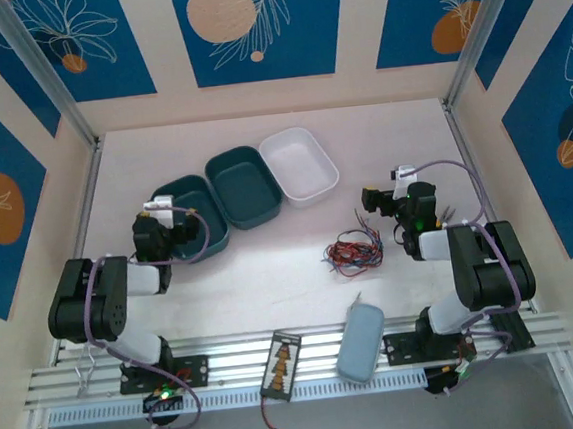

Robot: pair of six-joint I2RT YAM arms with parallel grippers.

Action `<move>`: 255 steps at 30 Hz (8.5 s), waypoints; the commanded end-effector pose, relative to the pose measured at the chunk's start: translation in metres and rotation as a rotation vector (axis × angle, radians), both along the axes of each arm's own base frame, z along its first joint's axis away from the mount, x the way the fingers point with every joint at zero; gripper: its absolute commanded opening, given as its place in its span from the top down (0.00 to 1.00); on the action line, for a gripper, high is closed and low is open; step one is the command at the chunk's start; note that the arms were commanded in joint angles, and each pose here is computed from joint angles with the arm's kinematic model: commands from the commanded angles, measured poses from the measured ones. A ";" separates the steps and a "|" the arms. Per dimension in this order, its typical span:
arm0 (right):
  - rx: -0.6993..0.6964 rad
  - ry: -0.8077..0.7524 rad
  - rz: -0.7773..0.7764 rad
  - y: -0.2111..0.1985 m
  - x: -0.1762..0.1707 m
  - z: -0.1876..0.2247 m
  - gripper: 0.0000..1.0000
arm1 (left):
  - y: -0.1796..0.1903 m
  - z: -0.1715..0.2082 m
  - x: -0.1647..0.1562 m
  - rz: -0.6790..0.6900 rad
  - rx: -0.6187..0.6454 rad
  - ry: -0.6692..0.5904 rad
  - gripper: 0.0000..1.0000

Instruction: Untangle the cables

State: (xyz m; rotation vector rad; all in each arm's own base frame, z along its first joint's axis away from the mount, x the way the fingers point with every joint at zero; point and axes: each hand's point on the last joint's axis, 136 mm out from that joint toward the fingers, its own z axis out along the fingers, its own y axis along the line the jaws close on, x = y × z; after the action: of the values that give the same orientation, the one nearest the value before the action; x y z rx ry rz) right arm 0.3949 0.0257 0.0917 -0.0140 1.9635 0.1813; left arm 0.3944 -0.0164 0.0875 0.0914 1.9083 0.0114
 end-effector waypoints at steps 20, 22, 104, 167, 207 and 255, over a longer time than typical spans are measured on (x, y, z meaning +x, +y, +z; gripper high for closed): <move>-0.001 -0.013 -0.014 -0.002 0.002 0.002 0.01 | -0.001 0.005 0.001 0.005 -0.006 -0.012 0.00; 0.000 -0.013 -0.013 -0.002 0.002 0.002 0.01 | -0.001 0.005 0.001 0.005 -0.006 -0.013 0.00; 0.475 0.921 -0.347 0.056 -0.205 -0.031 0.47 | -0.391 0.041 -0.144 -0.896 -0.117 0.303 0.03; 0.496 0.949 -0.103 0.098 -0.165 0.006 0.48 | -0.403 0.022 -0.116 -0.670 -0.252 0.444 0.95; 0.309 0.702 -0.240 0.031 -0.122 0.120 1.00 | -0.379 -0.025 -0.125 -0.659 -0.240 0.577 0.76; 0.400 0.164 0.117 0.067 -0.150 0.345 1.00 | -0.331 0.142 -0.128 -0.718 -0.255 0.133 0.00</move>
State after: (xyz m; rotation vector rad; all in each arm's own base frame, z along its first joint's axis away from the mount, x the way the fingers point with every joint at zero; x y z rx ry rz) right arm 0.2450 0.0807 0.4238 0.2294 2.0803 0.6158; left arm 0.2646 -0.3574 0.2152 0.5919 1.9424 -0.7657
